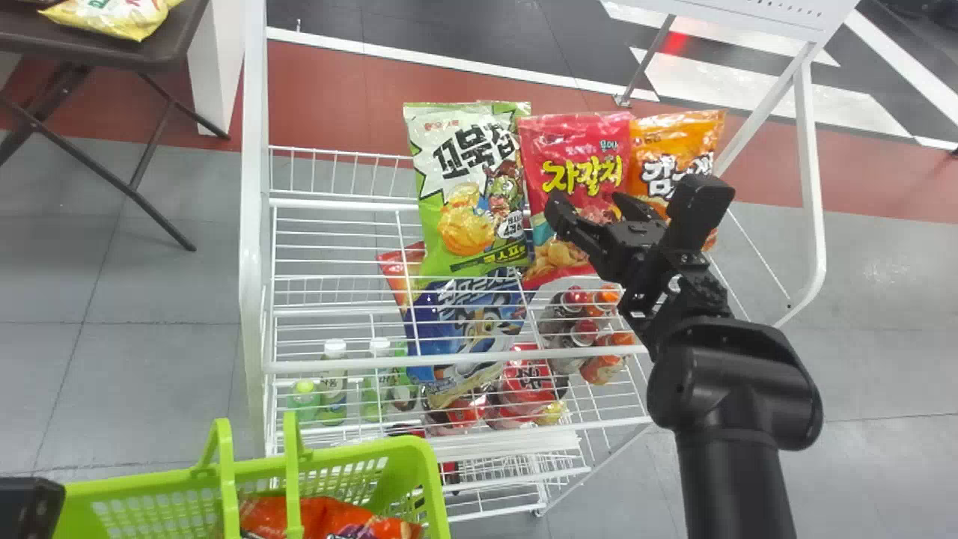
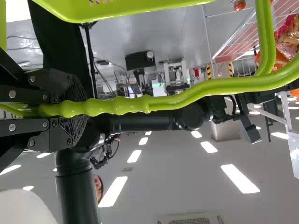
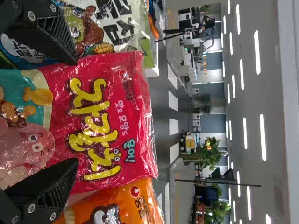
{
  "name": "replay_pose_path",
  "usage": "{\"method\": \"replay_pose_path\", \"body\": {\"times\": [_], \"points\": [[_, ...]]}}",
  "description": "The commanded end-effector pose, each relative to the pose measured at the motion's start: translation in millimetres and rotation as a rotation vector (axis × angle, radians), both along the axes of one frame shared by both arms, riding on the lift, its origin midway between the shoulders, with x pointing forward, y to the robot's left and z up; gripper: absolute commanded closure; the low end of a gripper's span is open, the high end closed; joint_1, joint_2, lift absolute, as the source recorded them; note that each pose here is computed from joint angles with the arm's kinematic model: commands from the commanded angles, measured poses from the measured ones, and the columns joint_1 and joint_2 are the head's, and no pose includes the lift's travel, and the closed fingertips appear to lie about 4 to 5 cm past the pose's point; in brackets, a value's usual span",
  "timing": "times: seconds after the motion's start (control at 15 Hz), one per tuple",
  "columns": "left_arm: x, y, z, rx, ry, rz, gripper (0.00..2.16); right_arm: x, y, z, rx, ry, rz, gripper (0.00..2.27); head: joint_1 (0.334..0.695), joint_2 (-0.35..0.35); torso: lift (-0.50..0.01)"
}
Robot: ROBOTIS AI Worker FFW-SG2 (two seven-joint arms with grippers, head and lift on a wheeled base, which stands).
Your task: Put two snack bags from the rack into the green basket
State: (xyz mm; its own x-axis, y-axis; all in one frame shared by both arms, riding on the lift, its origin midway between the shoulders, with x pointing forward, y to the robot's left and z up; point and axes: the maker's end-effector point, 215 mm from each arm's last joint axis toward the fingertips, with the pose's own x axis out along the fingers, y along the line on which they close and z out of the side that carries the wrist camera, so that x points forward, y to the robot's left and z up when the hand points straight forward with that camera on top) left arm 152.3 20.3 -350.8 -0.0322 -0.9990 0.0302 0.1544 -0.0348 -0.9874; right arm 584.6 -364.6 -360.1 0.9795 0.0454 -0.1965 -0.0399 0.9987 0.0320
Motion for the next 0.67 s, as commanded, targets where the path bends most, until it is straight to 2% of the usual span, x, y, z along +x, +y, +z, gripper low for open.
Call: {"method": "replay_pose_path", "body": {"times": [0.0,0.13,0.2,0.4,0.47,0.53,0.6], "points": [[-1,2,-1,0.004,0.004,0.0,1.22,8,-4,-9,-0.047,0.032,-0.007,0.13,0.695,-0.35,-0.004],[0,1,0,0.003,-0.001,-0.002,1.22,14,-4,-19,-0.054,0.065,-0.008,0.16,0.695,-0.35,-0.004],[1,2,0,0.004,-0.003,0.0,1.22,15,-5,-22,-0.05,0.08,-0.009,0.33,0.695,-0.35,-0.004],[2,2,-2,0.006,0.001,-0.001,1.22,12,-2,-40,-0.025,0.154,0.003,1.51,0.695,-0.35,-0.004],[3,2,-2,0.006,-0.001,-0.001,1.22,12,-2,-40,-0.022,0.155,0.003,1.84,0.695,-0.35,-0.004],[3,2,-2,0.007,-0.001,0.0,1.22,11,-1,-42,-0.015,0.162,0.003,2.05,0.695,-0.35,-0.004],[4,3,-2,0.008,-0.002,0.003,1.22,11,-1,-41,-0.01,0.159,0.003,2.07,0.695,-0.35,-0.004]]}}
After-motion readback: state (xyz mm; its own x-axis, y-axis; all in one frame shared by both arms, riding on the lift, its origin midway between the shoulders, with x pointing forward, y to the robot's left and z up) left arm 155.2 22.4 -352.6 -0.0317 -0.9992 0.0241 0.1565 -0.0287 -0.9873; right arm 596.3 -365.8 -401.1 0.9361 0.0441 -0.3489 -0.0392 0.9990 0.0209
